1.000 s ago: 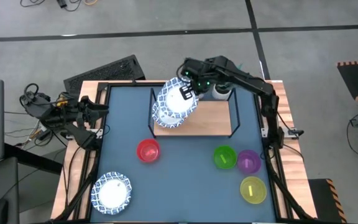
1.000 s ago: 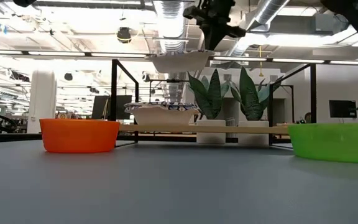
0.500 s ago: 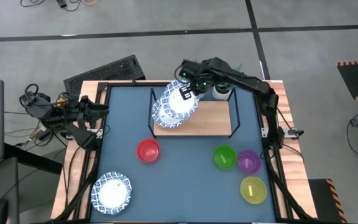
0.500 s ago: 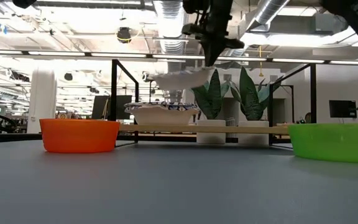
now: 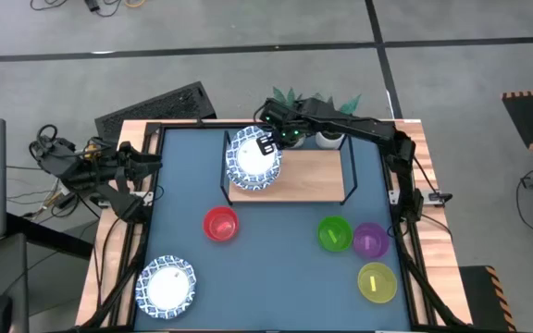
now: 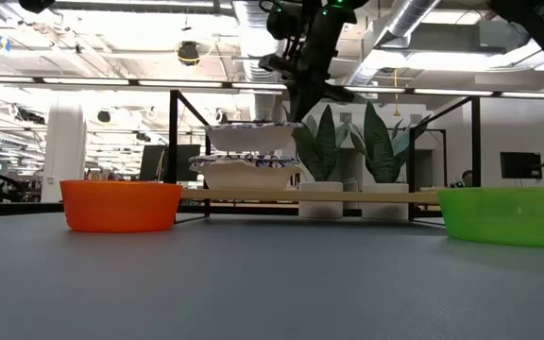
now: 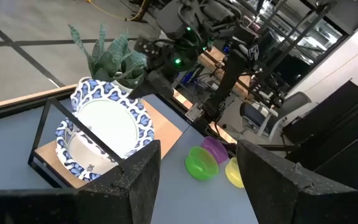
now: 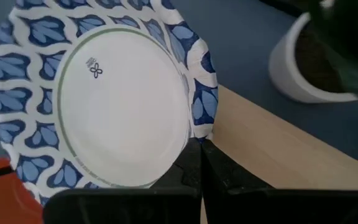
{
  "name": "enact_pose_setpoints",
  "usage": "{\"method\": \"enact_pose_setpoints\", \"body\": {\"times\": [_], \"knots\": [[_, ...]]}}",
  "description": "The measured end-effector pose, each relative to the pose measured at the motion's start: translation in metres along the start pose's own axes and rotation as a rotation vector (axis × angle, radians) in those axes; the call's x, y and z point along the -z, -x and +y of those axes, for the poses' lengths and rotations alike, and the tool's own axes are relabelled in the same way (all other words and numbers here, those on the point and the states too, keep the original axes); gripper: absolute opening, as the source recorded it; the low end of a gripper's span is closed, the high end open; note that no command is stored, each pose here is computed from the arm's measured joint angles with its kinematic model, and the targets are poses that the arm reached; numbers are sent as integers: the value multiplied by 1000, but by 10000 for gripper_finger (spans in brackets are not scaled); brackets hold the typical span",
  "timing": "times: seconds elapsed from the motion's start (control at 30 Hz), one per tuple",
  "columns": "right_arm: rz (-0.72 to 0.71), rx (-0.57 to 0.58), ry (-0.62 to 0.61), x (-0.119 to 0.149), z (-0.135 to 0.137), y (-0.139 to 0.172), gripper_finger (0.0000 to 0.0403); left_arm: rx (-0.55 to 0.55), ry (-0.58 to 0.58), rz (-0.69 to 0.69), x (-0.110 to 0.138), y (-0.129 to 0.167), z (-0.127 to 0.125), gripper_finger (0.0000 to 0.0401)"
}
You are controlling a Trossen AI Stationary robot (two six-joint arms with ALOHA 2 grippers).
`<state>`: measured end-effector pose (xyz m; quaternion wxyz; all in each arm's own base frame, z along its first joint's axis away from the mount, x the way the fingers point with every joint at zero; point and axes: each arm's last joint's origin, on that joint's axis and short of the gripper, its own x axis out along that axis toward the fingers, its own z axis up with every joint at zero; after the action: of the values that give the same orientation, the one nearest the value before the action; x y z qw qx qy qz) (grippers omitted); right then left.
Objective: Place and stack bowls onto a shelf
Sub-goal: Stack the right white and blue plate on top of the other white and blue plates on the shelf
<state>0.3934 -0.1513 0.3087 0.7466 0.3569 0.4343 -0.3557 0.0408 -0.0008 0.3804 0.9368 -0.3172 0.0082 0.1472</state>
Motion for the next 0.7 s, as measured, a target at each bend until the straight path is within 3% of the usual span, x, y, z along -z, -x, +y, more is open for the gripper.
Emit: {"method": "enact_pose_setpoints", "body": {"times": [0.7], "knots": [[27, -34, -13, -1, -5, -10, 17, 0, 2, 0, 0, 0, 0, 197]]}}
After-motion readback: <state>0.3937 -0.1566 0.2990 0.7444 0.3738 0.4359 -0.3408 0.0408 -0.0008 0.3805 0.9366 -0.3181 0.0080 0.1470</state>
